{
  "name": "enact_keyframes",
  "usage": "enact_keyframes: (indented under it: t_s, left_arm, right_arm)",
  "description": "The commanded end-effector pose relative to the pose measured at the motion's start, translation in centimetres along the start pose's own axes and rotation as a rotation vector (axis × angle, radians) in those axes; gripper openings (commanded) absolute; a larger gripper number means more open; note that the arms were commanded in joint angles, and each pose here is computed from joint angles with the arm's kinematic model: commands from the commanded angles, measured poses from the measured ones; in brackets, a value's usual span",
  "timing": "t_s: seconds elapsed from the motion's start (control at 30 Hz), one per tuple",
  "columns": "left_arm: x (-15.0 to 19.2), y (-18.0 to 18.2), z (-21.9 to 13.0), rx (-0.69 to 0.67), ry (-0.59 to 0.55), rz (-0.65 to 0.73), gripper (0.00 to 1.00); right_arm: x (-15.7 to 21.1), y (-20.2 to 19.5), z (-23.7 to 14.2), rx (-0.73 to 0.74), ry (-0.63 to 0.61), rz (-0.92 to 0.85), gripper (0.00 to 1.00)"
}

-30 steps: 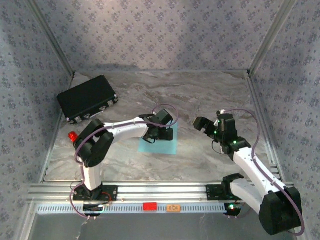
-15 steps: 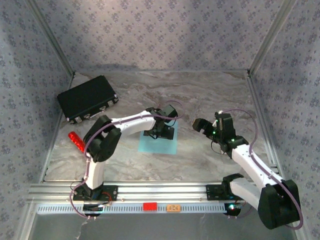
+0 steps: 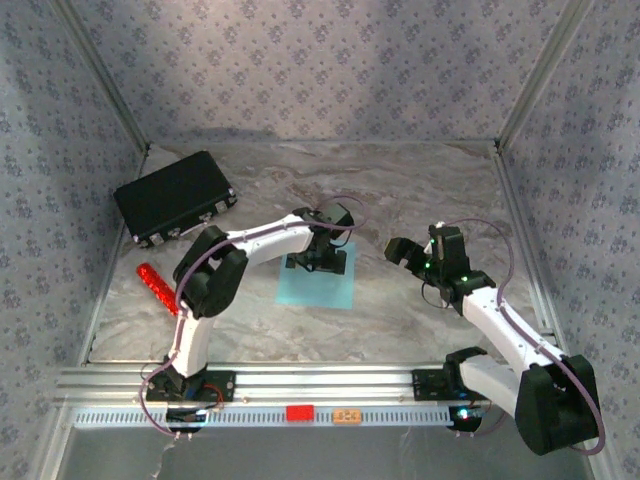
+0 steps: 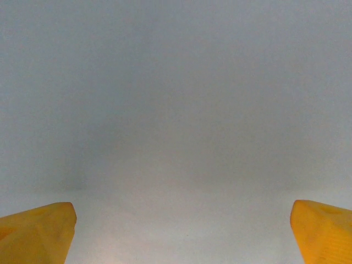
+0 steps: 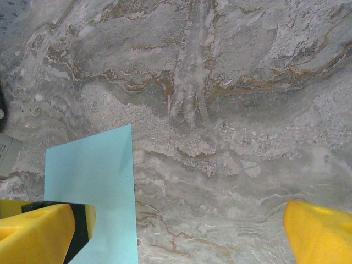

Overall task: Fold a paper plane with a square sheet of paper (pick it up from the middle)
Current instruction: Fold the square sheet of paper in half at the center of the table.

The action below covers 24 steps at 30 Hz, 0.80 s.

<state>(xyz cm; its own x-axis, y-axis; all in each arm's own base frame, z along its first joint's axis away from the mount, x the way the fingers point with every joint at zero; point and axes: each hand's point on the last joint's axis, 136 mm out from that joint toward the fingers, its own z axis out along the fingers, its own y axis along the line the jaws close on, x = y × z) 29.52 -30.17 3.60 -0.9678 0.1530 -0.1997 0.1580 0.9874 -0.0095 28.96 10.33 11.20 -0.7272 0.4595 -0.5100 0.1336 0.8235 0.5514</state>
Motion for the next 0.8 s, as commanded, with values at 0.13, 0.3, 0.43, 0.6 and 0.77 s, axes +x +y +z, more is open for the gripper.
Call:
enact_keyframes:
  t_s: [0.13,0.3,0.43,0.6,0.77]
  left_arm:
    - [0.8,0.2,0.7,-0.018,0.057,0.023,1.0]
    - [0.9,0.0,1.0,-0.01,0.061,0.019,1.0]
    - [1.0,-0.1,1.2,-0.01,0.066,0.017,1.0]
    - [1.2,-0.1,1.4,-0.011,0.07,0.013,1.0]
    - [2.1,0.3,2.8,-0.043,0.103,0.017,1.0]
  right_arm:
    - [-0.5,0.2,-0.4,0.01,-0.003,-0.006,0.99]
    - [-0.4,0.2,-0.4,0.008,0.001,-0.004,0.99]
    - [-0.4,0.2,-0.4,0.007,0.005,-0.004,0.99]
    - [-0.3,0.1,-0.3,0.011,0.011,-0.003,0.99]
    - [-0.1,-0.2,-0.1,0.02,0.018,0.003,0.99]
